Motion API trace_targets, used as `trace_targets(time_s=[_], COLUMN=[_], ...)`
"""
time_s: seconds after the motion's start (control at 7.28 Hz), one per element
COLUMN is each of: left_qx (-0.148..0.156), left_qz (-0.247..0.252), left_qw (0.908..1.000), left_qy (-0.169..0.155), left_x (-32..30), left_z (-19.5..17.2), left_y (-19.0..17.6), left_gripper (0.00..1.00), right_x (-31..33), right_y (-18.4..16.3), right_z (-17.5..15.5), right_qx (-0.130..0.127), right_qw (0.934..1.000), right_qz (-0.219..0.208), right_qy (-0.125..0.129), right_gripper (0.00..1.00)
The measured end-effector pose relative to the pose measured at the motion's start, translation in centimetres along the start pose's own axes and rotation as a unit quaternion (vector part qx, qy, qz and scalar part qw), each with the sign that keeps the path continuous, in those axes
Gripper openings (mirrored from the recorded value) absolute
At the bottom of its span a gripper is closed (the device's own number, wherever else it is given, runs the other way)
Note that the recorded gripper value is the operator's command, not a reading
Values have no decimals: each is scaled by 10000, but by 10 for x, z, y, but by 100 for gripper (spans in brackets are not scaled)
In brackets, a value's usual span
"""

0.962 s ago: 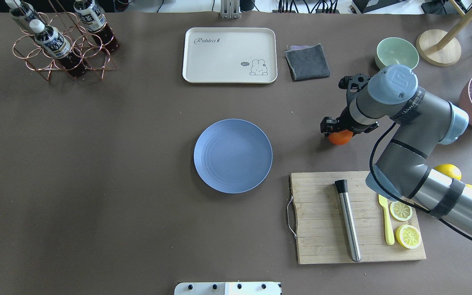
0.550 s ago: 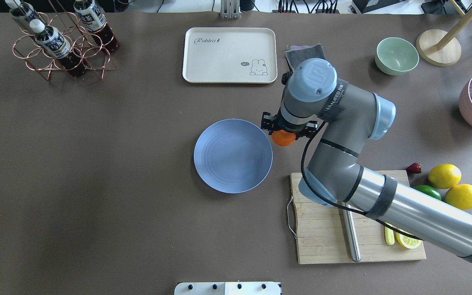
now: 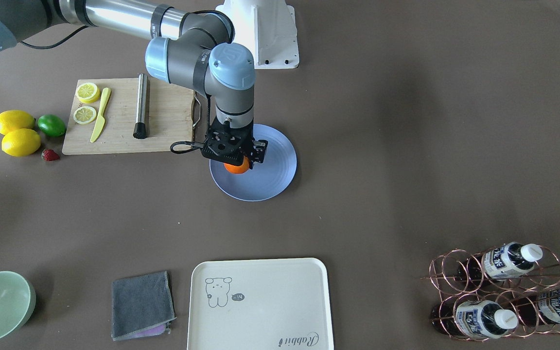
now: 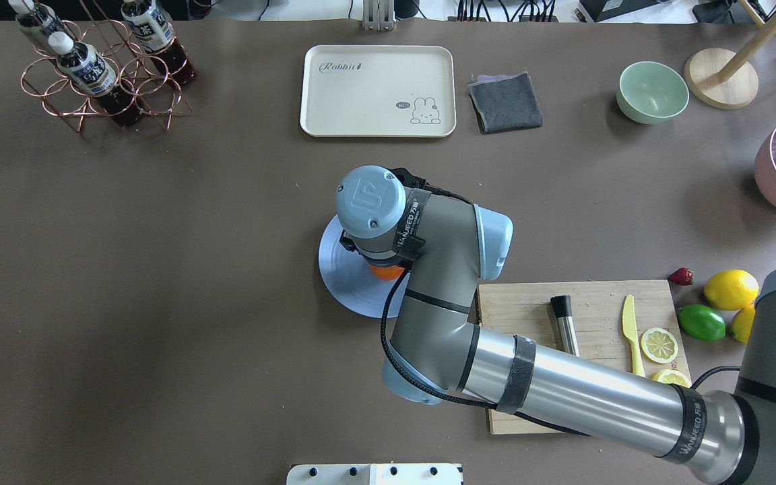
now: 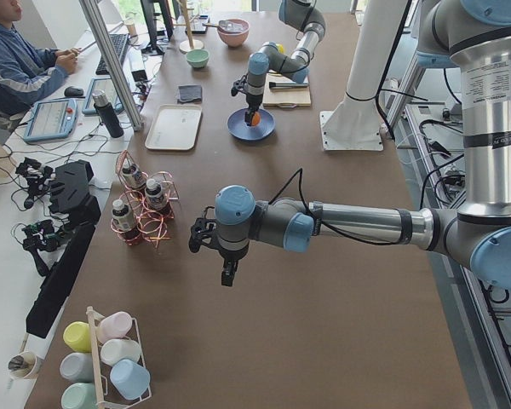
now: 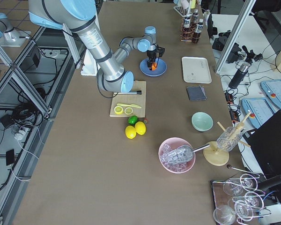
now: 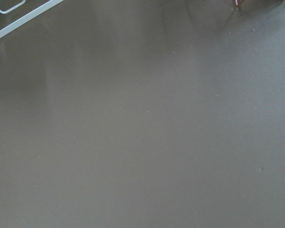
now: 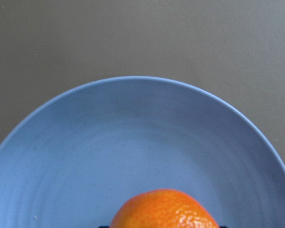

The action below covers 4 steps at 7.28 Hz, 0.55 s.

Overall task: Pick orange to plate
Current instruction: 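Carry the tangerine with the right gripper over the blue plate, then lower the tangerine onto the plate and open the right gripper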

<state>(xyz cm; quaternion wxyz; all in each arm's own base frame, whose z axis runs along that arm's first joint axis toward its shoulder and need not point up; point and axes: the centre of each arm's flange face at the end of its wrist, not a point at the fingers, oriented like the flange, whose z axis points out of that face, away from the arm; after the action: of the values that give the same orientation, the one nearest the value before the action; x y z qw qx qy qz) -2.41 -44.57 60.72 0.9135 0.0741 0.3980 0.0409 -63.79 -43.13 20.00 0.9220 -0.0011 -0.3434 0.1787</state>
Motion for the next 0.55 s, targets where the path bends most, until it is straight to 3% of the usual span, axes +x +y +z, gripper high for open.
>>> trace_targets(time_s=[0.14,0.55], left_qx=[0,-51], left_qz=[2,-52], left_qw=[10000,10000], left_qy=[0,-9], left_x=[0,-4], left_z=[0,4], left_y=[0,5], left_gripper=[98,98], right_x=[-1,-6], right_y=[3,-8], right_z=[2,-13], right_qx=[2,33], right_qw=[10000,9996], right_qz=[-5,-122], right_qy=[-12,-247], right_gripper=[100,100])
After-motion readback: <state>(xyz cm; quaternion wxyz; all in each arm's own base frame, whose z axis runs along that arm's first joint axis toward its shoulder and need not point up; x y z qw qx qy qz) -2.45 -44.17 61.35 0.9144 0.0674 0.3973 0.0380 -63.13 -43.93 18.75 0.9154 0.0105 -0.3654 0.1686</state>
